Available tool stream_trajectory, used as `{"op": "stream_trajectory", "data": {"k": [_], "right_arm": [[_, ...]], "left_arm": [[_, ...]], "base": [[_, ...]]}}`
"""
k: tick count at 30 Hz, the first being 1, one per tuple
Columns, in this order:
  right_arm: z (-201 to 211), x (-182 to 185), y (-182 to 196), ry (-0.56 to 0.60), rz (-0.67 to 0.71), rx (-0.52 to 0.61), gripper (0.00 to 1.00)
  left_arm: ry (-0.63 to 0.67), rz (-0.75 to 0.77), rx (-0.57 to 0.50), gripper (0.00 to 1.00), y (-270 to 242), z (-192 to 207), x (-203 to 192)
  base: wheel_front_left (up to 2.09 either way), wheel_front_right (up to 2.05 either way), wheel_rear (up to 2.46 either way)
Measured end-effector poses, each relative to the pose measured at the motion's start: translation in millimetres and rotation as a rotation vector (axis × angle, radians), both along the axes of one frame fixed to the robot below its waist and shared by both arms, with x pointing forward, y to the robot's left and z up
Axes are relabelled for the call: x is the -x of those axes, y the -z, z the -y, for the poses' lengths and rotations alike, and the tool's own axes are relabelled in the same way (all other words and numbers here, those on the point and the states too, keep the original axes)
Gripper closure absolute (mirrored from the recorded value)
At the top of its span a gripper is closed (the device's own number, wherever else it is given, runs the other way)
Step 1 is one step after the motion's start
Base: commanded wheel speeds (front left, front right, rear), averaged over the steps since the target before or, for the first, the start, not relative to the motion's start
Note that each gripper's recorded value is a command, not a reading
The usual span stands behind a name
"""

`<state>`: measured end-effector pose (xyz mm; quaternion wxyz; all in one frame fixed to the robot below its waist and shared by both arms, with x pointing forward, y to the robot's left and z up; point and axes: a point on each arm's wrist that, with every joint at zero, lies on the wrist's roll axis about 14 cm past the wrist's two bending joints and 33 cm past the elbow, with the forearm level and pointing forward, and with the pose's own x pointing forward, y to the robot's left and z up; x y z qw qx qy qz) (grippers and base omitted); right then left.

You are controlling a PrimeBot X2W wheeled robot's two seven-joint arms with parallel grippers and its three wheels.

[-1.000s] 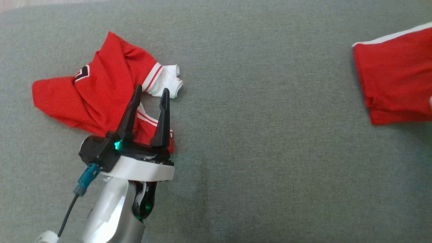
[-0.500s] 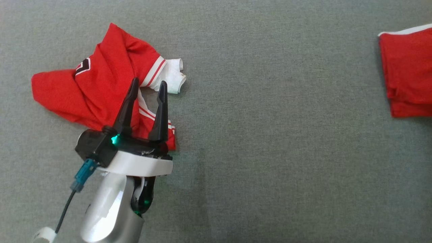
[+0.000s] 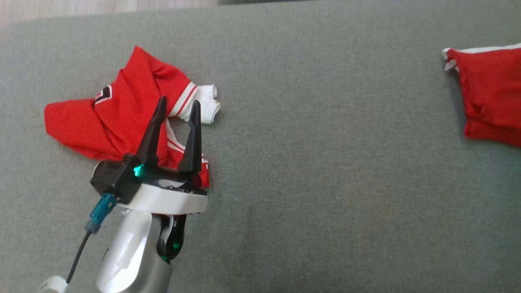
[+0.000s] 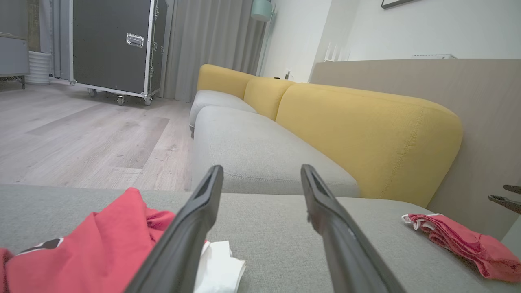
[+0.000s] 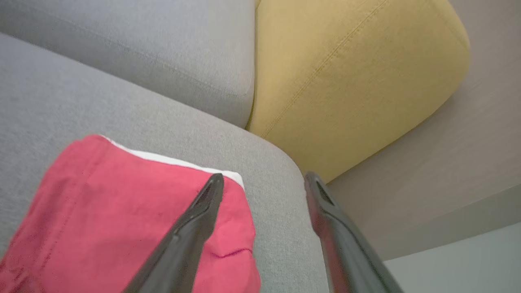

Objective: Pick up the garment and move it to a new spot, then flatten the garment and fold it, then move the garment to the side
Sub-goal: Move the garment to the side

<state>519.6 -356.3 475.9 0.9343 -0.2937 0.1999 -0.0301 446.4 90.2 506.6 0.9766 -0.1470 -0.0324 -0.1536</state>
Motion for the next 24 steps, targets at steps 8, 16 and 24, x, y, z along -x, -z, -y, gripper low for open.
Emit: {"op": "stream_trajectory", "data": {"k": [8,16,24], "right_arm": [[-58,0,-44,-0.072,0.228,-0.192,0.00],[-138,14,-108,-0.193,0.495,-0.453,0.00],[-170,52,-102,-0.199,0.549,-0.629,0.00]], "left_arm": [[-0.013,0.035,0.008,0.00,-17,-3,18],[-0.029,0.082,0.008,0.00,-35,-8,35],[-0.038,0.091,0.001,0.00,-38,-11,52]], "base": [[0.00,0.00,0.00],[0.00,0.00,0.00],[0.00,0.00,0.00]]}}
